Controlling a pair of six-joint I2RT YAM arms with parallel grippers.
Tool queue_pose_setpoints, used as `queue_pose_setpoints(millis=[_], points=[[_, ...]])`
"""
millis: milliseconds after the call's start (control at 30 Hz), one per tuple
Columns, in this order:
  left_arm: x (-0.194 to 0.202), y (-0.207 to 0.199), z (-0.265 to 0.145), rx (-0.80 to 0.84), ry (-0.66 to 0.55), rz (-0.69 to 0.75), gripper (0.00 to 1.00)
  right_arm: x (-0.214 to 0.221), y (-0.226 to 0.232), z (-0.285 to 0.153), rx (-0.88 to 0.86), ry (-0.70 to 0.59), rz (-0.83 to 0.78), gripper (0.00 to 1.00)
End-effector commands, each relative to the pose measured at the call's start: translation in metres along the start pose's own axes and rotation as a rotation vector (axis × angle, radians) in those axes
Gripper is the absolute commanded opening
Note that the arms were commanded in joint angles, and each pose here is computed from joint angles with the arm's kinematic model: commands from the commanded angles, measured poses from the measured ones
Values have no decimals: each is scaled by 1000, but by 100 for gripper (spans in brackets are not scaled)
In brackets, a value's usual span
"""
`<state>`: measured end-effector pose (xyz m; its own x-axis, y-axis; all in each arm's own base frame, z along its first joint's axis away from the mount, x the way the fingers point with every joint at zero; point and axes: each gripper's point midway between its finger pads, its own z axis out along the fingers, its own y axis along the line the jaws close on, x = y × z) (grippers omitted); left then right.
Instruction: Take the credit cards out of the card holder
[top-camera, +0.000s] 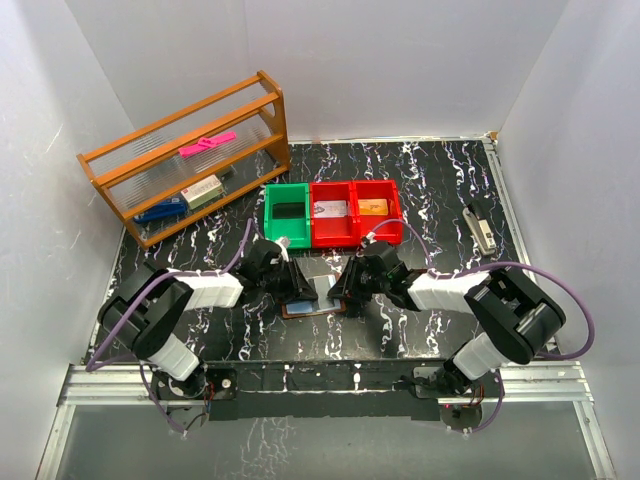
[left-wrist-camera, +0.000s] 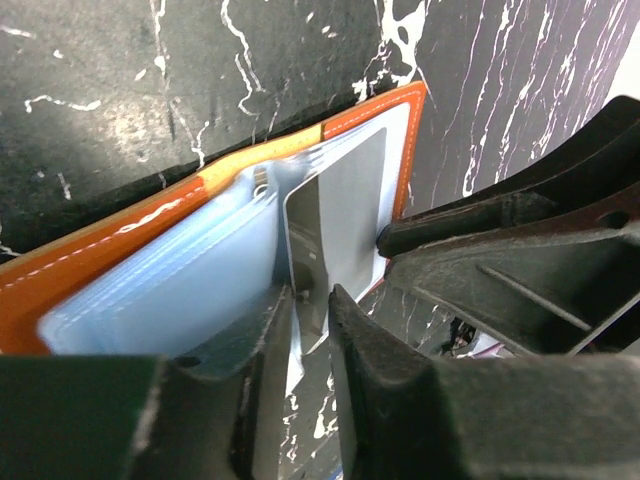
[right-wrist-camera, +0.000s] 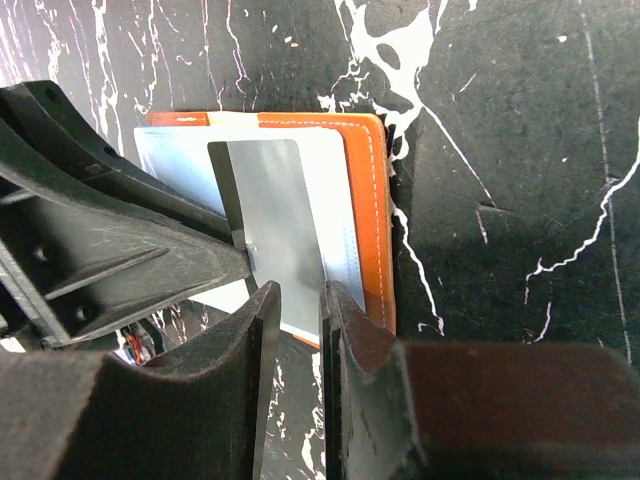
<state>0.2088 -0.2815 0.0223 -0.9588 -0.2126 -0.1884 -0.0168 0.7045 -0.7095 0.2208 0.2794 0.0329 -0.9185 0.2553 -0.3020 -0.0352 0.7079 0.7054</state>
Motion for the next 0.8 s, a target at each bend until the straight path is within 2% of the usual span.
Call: queue_pose_setpoints(millis=[0, 100, 133, 333, 567, 767], points=[[8, 2, -1, 40, -12, -40, 16, 13, -20, 2, 51, 32, 12, 22], [5, -4, -6, 61, -26, -32, 2, 12, -18, 1, 49, 26, 14, 22], [4, -5, -8, 58, -32, -26, 0, 11, -18, 0, 48, 25, 12, 22], [6, 6, -23, -29, -39, 13, 0, 6, -13, -2, 48, 15, -3, 24], [15, 16, -31, -65, -19, 31, 0, -10, 47, -15, -162, 2, -120, 29], [12, 10, -32, -54, -22, 40, 0, -13, 60, -3, -159, 36, -185, 29]])
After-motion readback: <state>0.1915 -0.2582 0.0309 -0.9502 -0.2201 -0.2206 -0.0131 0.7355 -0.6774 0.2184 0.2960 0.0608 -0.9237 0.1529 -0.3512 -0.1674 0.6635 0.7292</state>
